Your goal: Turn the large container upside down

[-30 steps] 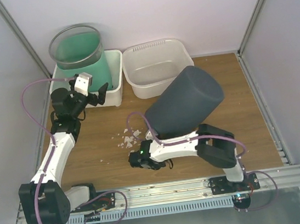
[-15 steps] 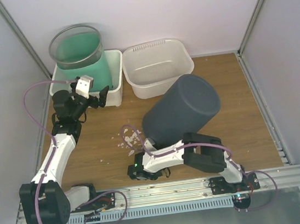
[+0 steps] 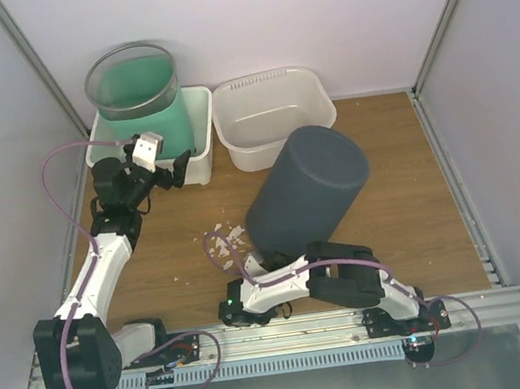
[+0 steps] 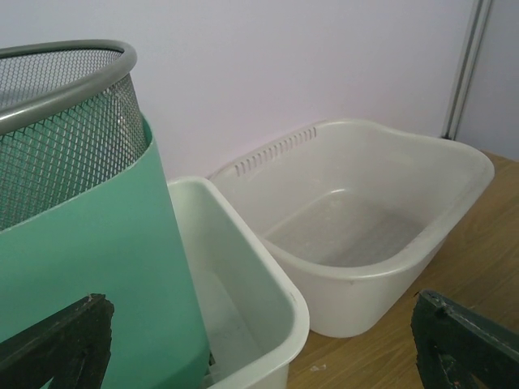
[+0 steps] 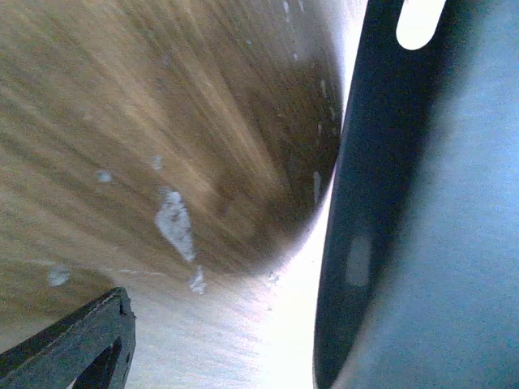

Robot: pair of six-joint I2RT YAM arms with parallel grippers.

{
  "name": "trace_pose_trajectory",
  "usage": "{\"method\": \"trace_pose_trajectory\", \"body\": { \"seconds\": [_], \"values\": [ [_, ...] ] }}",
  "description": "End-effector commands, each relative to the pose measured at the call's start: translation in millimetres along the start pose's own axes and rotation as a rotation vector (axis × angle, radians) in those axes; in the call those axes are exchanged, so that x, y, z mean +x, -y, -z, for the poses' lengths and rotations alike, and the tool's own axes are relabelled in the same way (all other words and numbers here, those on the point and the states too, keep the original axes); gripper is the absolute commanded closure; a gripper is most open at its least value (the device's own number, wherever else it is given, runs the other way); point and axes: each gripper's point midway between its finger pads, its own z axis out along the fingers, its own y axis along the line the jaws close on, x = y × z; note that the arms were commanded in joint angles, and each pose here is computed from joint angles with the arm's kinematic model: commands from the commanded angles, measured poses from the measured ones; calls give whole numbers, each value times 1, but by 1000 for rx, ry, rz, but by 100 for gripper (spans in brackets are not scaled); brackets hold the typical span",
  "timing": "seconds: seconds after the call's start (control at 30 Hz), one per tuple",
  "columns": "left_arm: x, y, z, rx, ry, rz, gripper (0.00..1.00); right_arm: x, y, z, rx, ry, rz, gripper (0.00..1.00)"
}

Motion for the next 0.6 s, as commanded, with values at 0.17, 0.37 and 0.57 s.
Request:
{"method": "trace_pose_trajectory", "body": {
  "seconds": [0.17, 0.37, 0.57],
  "values": [
    [-13, 16, -7, 60, 41, -8, 1, -11, -55, 38, -161, 16, 29, 10],
    [-13, 31, -18, 119, 12, -11, 1, -2, -73, 62, -266, -11, 65, 9],
    [-10, 42, -25, 149, -10, -38, 1, -12, -73, 89, -350, 16, -39, 9]
  ]
}}
